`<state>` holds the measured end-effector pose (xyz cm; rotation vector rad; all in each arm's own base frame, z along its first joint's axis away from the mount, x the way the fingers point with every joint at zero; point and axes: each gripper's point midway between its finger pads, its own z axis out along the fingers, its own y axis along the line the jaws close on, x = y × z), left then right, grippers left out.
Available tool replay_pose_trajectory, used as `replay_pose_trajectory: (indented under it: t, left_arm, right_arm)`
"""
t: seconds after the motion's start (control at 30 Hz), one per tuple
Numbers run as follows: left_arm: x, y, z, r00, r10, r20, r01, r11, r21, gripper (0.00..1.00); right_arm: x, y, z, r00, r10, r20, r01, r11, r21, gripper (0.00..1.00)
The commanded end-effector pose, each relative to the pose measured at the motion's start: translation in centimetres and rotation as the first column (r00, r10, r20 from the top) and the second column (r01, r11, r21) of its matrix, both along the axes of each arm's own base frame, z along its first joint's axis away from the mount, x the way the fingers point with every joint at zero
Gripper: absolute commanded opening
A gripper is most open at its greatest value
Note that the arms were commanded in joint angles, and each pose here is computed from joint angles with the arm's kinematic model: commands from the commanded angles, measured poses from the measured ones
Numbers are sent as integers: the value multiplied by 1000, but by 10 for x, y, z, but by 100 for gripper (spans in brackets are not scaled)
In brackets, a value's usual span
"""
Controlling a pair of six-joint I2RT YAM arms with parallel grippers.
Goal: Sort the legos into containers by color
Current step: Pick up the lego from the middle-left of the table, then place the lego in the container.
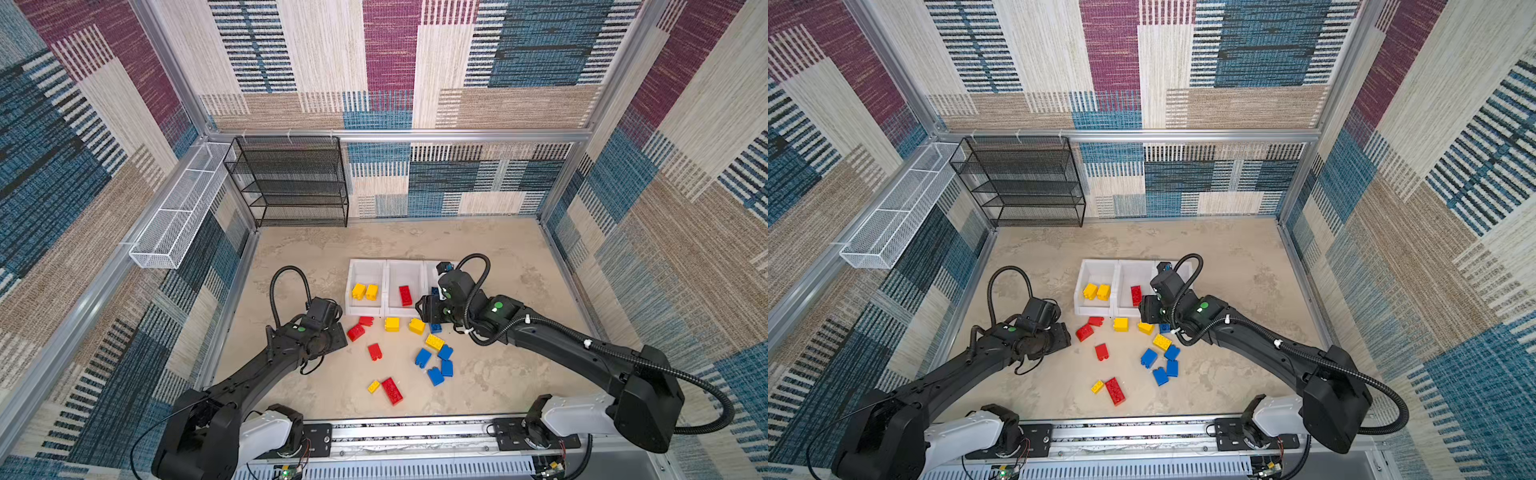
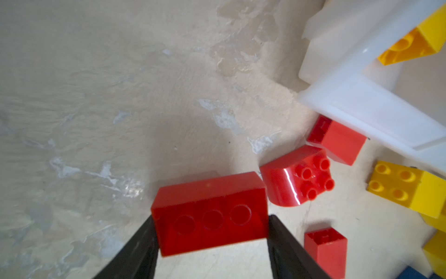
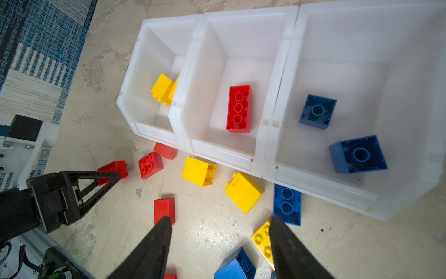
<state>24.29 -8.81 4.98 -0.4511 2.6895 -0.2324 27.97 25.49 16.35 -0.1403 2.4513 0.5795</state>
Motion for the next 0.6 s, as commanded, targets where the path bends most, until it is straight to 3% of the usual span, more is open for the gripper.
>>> replay_pose_trajectory:
  t: [0.0, 0.3, 0.57]
  left_arm:
    - [1, -12, 4, 1000, 3, 8, -3, 999, -52, 61]
    - [12, -61, 31, 991, -107, 82, 115, 988, -103, 61]
    - [45, -124, 54, 959, -258, 117, 270, 958, -100, 61]
  right_arm:
    - [1, 4, 5, 1000, -3, 2, 3, 999, 33, 67]
    - [1, -14, 11, 998, -52, 24, 51, 998, 30, 67]
    - [-1, -29, 17, 995, -98, 35, 97, 995, 38, 67]
